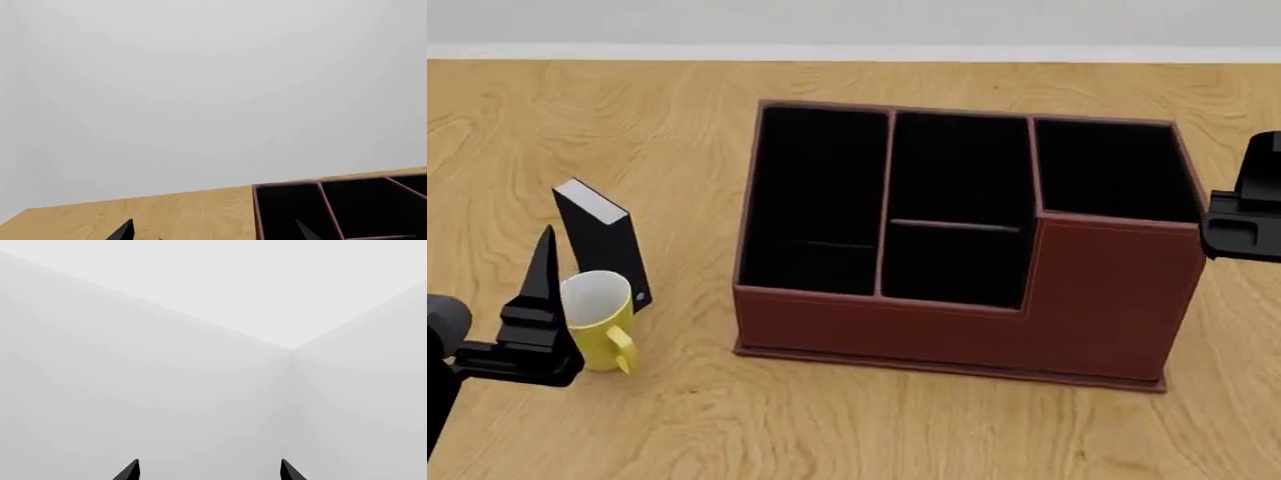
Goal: Pick up the book and place it in the back compartment of the caddy.
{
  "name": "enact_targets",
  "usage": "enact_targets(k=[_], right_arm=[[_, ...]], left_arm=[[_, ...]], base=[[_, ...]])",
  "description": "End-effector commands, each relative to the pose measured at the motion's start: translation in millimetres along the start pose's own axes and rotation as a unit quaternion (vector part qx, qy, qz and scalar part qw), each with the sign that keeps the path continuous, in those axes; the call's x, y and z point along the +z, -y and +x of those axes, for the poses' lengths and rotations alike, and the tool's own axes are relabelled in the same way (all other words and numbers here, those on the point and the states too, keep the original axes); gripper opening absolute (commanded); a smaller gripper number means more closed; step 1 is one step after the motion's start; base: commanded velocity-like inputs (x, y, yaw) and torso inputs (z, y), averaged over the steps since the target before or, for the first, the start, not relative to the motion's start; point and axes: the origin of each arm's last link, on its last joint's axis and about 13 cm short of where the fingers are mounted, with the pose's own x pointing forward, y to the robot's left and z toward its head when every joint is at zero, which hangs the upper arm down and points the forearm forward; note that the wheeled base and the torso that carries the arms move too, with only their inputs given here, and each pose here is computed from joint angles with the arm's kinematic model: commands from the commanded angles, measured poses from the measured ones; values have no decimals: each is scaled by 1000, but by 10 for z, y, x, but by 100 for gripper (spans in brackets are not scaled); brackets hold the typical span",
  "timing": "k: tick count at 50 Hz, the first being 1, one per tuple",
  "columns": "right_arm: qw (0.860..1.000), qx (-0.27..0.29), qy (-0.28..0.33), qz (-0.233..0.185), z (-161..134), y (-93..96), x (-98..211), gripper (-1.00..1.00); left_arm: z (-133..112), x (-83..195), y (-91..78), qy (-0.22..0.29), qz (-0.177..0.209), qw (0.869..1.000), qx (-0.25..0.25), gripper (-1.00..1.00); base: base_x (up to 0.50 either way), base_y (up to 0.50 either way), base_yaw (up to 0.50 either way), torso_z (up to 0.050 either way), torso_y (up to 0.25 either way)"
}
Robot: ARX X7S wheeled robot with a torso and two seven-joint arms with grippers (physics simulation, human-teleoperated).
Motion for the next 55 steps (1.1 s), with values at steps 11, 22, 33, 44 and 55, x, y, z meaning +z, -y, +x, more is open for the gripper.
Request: enact_targets(k=[11,22,33,44,55], right_arm=[[1000,1,1,1,8,1,9,100],[1000,0,1,1,1,2,6,100],[1000,-1,2,1,-13,11,12,100],[1000,0,1,3,-18,6,0,100],[1000,-7,5,8,-22,17,6,100]], left_arm=[[-12,8,-10,6,1,1000,-1,100],[-19,0,-9,5,1,1000,-4,100],[-31,12,-14,7,2,1000,-4,100],[-43,4,-22,7,1,1000,-7,100],[-34,-2,-26,5,1,1000,-4,100]], base=[[337,0,0,0,1],[337,0,0,0,1],[337,0,0,0,1],[338,0,0,0,1],[271,0,0,0,2]])
